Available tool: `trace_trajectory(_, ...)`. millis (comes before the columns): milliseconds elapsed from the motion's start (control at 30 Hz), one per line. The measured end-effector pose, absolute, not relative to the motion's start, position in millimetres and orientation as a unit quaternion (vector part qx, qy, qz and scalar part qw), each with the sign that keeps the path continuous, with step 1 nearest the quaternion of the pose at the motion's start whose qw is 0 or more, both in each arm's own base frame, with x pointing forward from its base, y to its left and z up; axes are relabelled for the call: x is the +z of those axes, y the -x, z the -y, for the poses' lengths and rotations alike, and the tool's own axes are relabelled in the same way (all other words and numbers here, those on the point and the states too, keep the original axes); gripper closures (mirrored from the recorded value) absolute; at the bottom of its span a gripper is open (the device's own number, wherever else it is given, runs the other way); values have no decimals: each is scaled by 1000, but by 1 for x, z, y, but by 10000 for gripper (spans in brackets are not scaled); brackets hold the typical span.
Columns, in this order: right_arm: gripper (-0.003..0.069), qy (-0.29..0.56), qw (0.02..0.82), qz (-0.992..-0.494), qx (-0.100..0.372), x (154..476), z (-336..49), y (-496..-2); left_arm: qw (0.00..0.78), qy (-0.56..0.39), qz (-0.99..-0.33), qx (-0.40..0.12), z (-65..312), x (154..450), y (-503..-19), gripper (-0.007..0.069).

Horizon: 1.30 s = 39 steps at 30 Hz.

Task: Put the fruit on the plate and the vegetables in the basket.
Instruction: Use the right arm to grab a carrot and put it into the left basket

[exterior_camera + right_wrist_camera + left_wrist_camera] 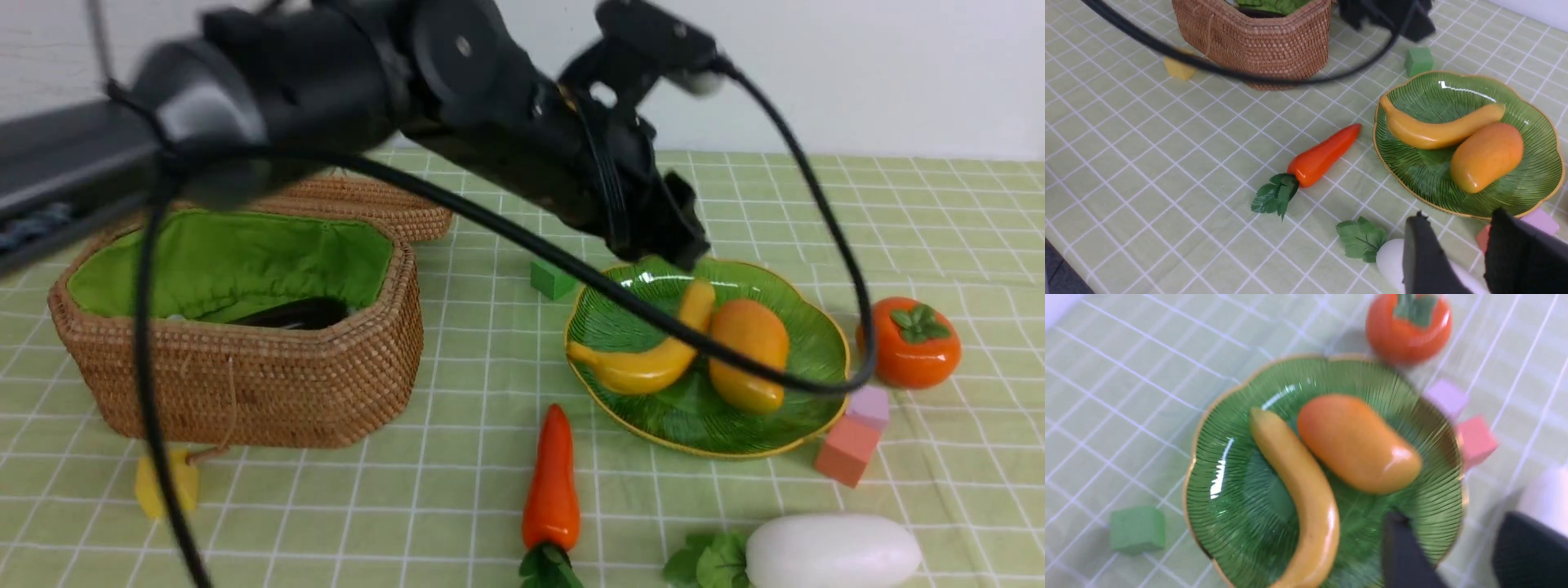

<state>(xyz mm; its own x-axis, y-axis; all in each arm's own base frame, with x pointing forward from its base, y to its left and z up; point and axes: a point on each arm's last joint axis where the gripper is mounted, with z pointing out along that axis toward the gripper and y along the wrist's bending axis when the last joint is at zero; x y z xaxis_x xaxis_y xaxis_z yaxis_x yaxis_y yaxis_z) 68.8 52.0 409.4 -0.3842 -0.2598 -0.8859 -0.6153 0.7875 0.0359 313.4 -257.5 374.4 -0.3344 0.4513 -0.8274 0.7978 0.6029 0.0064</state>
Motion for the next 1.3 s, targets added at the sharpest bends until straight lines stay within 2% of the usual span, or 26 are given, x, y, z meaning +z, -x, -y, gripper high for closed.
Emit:
trace_trajectory(33, 420, 269, 485, -812, 184, 409, -52, -69, 421, -394, -791, -204, 256, 377, -312, 475)
trace_trajectory(67, 420, 266, 484, -813, 185, 409, -52, -69, 423, -373, -800, -204, 240, 402, -294, 608)
trace_trajectory(100, 420, 264, 483, -814, 187, 409, -52, -69, 418, -369, -805, -200, 234, 409, -286, 634)
trace_trajectory(267, 420, 242, 477, -821, 200, 409, -52, -69, 423, -316, -833, -168, 195, 438, -250, 638)
trace_trajectory(433, 420, 219, 469, -830, 209, 408, -51, -69, 427, -259, -854, -146, 154, 440, -210, 638)
trace_trajectory(700, 427, 202, 416, -860, 217, 399, -54, -84, 450, -241, -846, -151, 104, 395, -145, 638)
trace_trajectory(833, 482, 167, 367, -885, 231, 390, -59, -108, 471, -235, -833, -168, 83, 370, -115, 638)
trace_trajectory(867, 490, 165, 364, -887, 232, 389, -59, -110, 476, -234, -830, -170, 82, 372, -113, 638)
trace_trajectory(1000, 561, 133, 290, -917, 241, 369, -67, -148, 507, -225, -809, -196, 62, 354, -84, 638)
trace_trajectory(1200, 610, 124, 195, -938, 259, 345, -103, -197, 541, -215, -785, -213, 43, 330, -57, 638)
trace_trajectory(1300, 609, 134, 167, -953, 215, 334, -143, -215, 554, -212, -775, -218, 38, 327, -51, 638)
